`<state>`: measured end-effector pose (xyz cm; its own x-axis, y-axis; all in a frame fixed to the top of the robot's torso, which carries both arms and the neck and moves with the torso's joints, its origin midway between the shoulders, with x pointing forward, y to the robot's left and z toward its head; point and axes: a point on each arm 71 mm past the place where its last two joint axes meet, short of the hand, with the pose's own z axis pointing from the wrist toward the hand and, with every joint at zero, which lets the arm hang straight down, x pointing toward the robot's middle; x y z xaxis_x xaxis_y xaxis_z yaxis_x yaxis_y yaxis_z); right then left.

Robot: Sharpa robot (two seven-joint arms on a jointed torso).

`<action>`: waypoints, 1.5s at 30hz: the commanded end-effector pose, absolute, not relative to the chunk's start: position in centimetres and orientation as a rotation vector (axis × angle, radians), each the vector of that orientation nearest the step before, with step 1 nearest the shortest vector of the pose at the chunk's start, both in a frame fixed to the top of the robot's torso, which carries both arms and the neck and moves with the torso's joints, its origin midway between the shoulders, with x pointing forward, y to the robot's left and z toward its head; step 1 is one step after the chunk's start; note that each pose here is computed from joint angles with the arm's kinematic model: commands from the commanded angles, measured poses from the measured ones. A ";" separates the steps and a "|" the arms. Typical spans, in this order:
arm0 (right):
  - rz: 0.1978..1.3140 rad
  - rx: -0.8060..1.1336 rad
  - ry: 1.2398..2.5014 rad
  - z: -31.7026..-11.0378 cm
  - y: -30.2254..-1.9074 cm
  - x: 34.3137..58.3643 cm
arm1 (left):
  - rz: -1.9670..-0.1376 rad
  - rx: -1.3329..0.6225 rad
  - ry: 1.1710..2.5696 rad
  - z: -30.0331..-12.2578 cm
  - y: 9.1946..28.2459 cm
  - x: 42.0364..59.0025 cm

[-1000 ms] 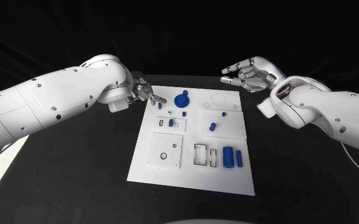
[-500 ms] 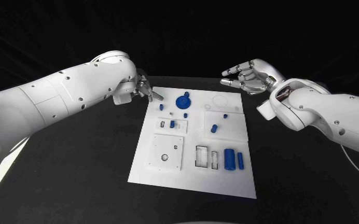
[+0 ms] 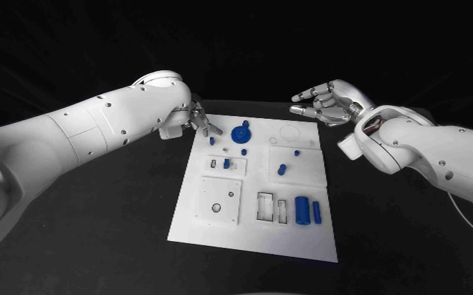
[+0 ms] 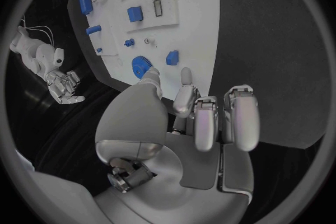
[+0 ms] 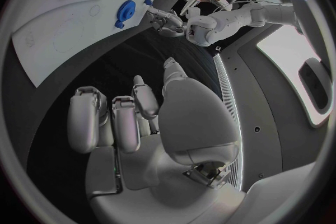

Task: Assemble the parts on the task board

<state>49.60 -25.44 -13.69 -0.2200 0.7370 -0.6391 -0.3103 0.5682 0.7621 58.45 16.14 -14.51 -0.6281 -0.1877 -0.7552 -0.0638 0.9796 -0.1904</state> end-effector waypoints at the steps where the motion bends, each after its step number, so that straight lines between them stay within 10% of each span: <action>1: 1.010 0.370 1.505 -13.7 -25.3 49.6 | -0.206 -0.142 2.269 -14.6 15.7 58.4; 45: 1.015 0.369 1.516 -14.0 -25.0 49.7 | -0.193 -0.118 2.306 -15.3 15.2 58.2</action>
<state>49.71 -25.15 -13.93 -0.2255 0.7369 -0.6372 -0.3090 0.5662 0.7641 58.24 15.50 -15.29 -0.6693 -0.1503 -0.7276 -0.0349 0.9846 -0.1713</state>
